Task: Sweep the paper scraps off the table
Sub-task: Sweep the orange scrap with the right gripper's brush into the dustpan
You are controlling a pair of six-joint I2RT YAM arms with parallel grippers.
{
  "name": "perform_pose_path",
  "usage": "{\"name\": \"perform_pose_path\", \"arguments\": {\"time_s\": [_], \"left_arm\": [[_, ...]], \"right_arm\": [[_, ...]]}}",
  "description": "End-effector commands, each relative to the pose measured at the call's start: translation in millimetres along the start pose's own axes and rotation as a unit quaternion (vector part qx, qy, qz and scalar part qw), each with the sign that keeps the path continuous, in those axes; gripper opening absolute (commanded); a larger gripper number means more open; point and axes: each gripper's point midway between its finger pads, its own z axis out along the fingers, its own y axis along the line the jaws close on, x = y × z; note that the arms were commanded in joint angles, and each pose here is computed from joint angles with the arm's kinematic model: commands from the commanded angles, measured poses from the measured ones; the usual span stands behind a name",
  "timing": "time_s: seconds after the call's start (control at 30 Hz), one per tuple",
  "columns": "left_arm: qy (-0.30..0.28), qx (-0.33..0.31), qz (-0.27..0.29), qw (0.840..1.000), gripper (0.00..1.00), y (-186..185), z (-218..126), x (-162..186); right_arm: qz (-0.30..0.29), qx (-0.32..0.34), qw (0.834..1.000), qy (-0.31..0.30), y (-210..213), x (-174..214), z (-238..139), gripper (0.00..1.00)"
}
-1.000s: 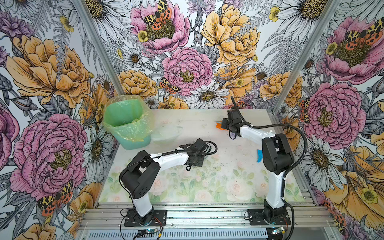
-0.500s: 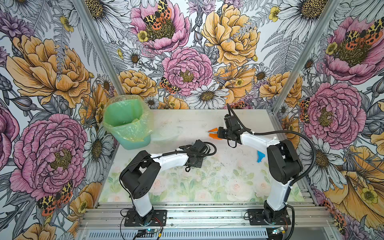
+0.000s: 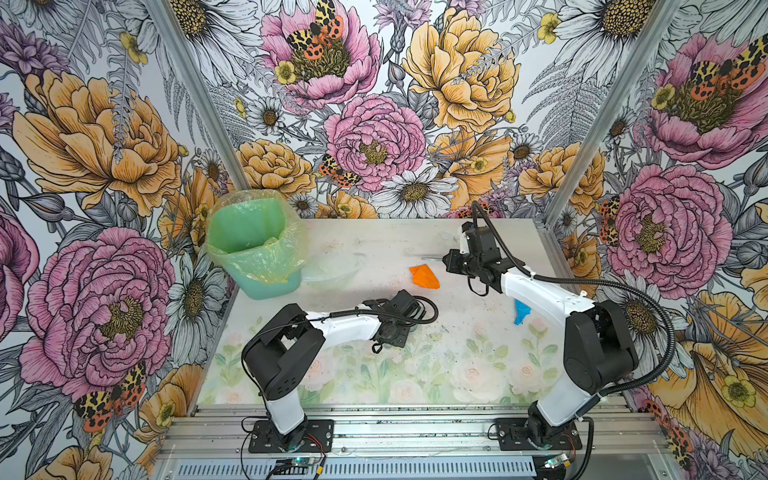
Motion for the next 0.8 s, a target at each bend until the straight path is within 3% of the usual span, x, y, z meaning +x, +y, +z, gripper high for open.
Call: {"name": "perform_pose_path", "arguments": {"time_s": [0.0, 0.37, 0.77], "left_arm": [[-0.006, 0.025, 0.012, 1.000, 0.00, -9, -4, 0], [-0.007, 0.033, 0.013, 0.999, 0.00, -17, 0, -6], [-0.012, 0.031, 0.008, 0.999, 0.00, -18, -1, -11]], "right_arm": [[-0.031, 0.041, 0.999, 0.004, -14, -3, 11, 0.00], [-0.074, 0.041, 0.994, 0.066, -12, 41, 25, 0.00], [-0.091, -0.003, 0.990, 0.106, 5, 92, -6, 0.00]]}}
